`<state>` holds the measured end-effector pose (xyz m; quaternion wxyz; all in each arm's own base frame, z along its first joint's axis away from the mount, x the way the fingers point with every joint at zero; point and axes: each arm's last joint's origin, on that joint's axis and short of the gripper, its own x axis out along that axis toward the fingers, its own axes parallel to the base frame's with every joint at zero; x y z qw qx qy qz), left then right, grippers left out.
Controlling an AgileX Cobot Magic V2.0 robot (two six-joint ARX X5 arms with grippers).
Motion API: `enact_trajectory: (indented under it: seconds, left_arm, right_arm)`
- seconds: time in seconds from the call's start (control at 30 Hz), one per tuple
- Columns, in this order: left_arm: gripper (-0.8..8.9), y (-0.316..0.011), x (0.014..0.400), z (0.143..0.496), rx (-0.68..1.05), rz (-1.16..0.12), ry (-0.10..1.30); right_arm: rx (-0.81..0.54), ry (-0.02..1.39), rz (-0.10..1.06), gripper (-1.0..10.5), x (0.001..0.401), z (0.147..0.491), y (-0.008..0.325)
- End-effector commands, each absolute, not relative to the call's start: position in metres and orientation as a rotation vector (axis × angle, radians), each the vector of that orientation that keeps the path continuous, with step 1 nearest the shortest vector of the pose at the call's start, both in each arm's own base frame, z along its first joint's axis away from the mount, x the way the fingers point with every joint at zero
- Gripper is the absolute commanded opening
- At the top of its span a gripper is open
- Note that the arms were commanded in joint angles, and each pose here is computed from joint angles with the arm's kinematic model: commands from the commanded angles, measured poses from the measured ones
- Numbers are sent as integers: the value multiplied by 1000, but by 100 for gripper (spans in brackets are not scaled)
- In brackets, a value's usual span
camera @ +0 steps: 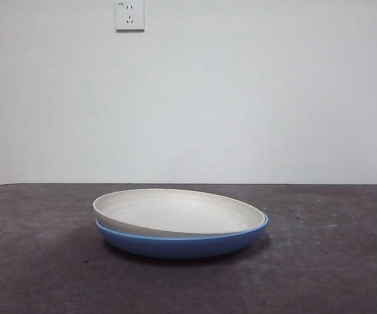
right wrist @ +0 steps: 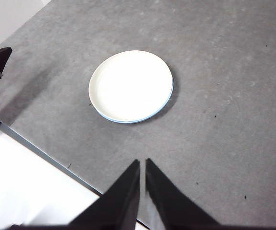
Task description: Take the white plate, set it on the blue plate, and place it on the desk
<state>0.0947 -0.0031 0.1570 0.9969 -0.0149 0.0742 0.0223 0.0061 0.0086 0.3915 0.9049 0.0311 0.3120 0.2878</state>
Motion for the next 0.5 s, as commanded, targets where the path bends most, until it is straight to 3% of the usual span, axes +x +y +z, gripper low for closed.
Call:
enact_trajectory:
  seconds: [0.03,0.43,0.5]
  left_arm:
    - [19,-3,96,150,-22,45,174]
    - [19,-3,96,150,-22,45,174]
    - [19,-3,96,150,-22,45,175]
  right_arm:
    - [48,673,596,18,3,391,7]
    - [49,673,592,18,4,391,7]
    - [-10,637,581,18,9,388,10]
